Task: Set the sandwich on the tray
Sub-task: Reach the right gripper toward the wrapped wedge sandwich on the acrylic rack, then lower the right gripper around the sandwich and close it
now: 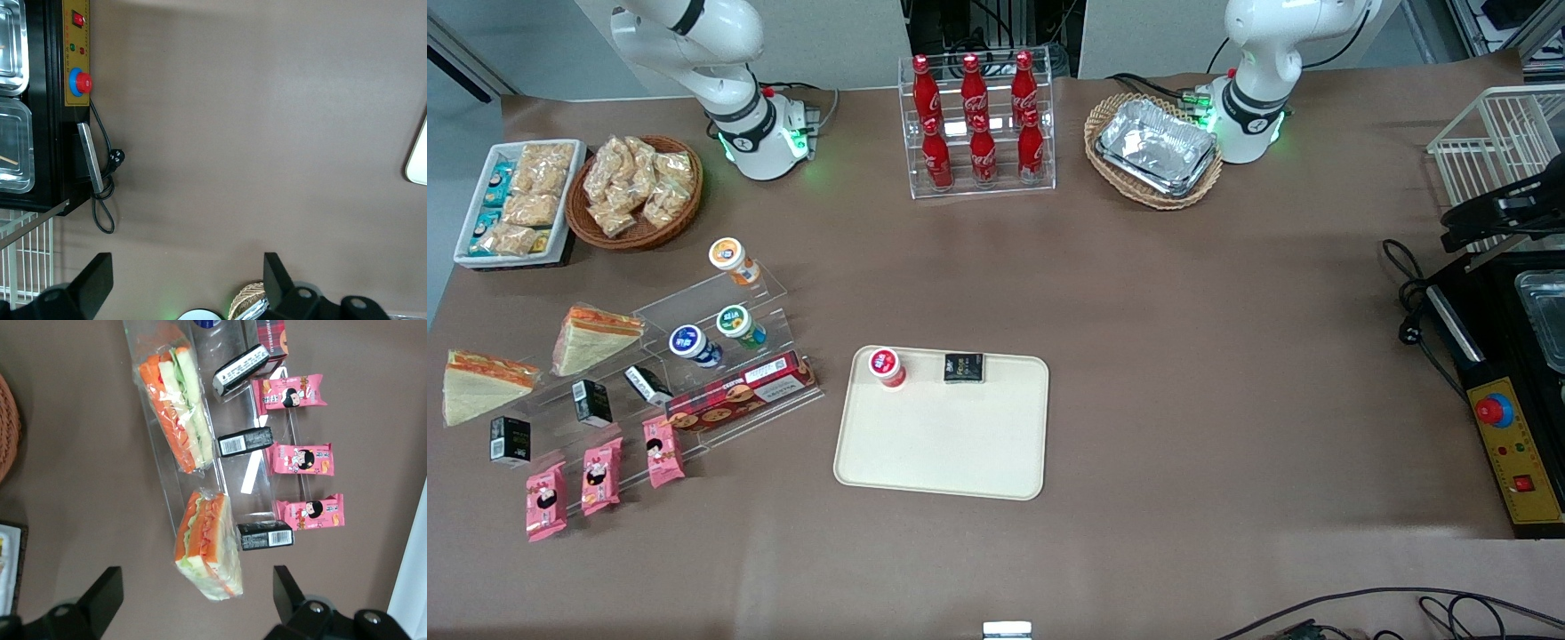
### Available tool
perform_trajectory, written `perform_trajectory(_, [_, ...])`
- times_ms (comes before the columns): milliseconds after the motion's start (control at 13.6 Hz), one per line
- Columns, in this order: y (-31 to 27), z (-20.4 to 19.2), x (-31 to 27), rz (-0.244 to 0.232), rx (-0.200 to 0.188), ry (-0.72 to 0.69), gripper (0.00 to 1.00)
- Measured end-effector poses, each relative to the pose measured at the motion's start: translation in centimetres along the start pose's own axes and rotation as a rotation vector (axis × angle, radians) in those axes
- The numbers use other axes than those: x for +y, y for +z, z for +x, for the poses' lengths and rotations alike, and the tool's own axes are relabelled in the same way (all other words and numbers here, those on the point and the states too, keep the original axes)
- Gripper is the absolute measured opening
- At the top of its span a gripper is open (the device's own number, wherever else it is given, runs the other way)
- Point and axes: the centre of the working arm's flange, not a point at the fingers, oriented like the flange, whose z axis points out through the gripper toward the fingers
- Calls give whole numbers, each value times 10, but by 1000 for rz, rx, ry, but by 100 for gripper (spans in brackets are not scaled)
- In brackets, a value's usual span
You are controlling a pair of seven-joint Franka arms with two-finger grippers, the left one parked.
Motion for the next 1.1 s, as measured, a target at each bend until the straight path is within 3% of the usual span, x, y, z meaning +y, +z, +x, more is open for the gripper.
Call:
perform_trajectory(441, [26,-18,-9,-22,-8,-62,100])
perform_trajectory(808, [56,-28,-13,-36,-48,-84,100])
perform_trajectory(1102, [74,-28,-18,-66,-50,-74,100])
